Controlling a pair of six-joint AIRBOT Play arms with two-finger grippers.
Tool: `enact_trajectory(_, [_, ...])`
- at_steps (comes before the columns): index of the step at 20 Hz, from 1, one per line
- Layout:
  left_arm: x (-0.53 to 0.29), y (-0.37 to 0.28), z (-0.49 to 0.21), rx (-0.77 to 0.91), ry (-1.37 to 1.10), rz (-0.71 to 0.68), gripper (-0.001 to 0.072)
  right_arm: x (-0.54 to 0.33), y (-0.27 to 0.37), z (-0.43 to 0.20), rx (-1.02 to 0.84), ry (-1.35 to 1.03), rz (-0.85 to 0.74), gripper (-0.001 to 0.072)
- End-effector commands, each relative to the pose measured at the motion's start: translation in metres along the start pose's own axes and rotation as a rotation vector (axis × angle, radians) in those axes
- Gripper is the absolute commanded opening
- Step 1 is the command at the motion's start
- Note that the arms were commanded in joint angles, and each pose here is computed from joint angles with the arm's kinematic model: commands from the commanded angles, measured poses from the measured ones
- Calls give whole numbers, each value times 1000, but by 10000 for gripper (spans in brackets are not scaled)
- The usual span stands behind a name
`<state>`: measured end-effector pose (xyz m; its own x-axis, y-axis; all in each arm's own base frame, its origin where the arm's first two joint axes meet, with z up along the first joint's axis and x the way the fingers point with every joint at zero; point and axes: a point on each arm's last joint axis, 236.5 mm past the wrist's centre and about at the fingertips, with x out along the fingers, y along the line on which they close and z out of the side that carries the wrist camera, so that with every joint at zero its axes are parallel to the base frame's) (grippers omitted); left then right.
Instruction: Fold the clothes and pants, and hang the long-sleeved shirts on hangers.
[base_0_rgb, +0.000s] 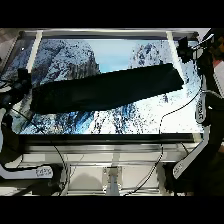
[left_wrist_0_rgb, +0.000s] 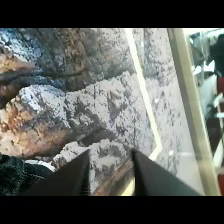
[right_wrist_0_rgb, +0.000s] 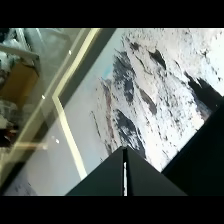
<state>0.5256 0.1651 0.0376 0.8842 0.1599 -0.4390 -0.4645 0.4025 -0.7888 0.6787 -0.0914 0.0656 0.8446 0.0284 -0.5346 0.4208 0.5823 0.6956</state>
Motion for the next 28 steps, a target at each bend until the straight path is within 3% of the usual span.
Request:
enact_trajectory(1, [-22,1,-6,220,132,-18,147,-23,-5,-48,-195,239,-43,22])
enact_trajectory(3, [-44,14,-13,340,269,-10,87,-45,14,-82,-263,395,42,21])
enact_trajectory(6, [-80,45,-28,375,523,16,102,-96,52,-155,-292,735,274,21])
enact_trajectory(7, [-88,54,-24,369,556,25,285,-116,60,-175,-306,839,338,23])
enact_trajectory(8, [-92,58,-17,362,567,24,526,-133,67,-191,-307,925,377,26])
enact_trajectory(9, [-95,62,-10,350,567,28,597,-143,72,-201,-305,973,401,63])
enact_trajectory(12, [-95,71,5,391,550,39,600,-144,85,-217,-298,992,408,281])
enact_trajectory(14, [-91,83,4,431,618,68,600,-139,96,-224,-285,968,412,310])
enact_trajectory(16, [-86,88,-6,420,724,51,605,-140,104,-236,-300,979,421,658])
enact_trajectory(20, [-63,111,-11,398,814,51,706,-146,113,-253,-317,1011,438,684])
enact_trajectory(28, [-32,146,-18,420,822,63,706,-172,142,-281,-292,1100,540,685])
